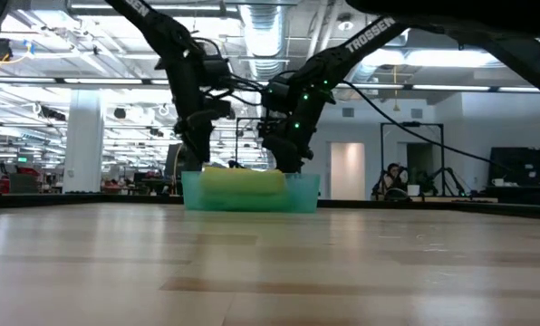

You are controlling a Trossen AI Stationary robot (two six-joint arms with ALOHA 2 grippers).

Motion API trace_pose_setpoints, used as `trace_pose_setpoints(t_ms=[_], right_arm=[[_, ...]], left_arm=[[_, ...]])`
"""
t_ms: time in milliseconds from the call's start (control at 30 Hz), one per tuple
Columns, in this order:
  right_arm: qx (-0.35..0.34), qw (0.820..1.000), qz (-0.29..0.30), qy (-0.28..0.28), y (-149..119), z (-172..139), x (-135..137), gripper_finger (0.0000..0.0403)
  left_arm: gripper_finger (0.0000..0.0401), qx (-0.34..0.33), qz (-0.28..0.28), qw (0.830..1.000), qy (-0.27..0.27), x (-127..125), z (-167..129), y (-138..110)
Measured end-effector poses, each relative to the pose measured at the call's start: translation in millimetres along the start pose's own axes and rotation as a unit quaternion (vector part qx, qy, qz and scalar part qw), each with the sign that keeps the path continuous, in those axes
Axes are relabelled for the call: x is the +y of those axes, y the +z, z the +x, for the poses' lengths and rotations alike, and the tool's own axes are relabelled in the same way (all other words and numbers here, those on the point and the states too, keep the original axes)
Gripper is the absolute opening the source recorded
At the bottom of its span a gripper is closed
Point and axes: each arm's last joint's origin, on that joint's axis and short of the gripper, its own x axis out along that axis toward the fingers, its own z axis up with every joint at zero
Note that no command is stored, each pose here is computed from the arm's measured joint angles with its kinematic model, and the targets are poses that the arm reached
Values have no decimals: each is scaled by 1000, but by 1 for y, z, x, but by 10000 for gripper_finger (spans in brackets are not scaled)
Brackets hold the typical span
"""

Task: Roll microfiber towels into tight, uniform cylinder then place into a basket
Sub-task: Put the blue towel into the bin, then return to Home Position

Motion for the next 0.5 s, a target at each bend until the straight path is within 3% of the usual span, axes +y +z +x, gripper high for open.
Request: trace_pose_setpoints(t_ms=[233,400,500], right_arm=[[-7,1000,-7,2,3,-7,7,31],[-33,999,-17,0,10,-25,15,41],[-49,999,-22,0,14,-39,20,42]], left_arm=[[185,-51,-2,999,14,-1,-39,-3],[185,-83,-4,996,16,-6,-61,-19],[185,-143,0,990,2,-9,-65,-26]])
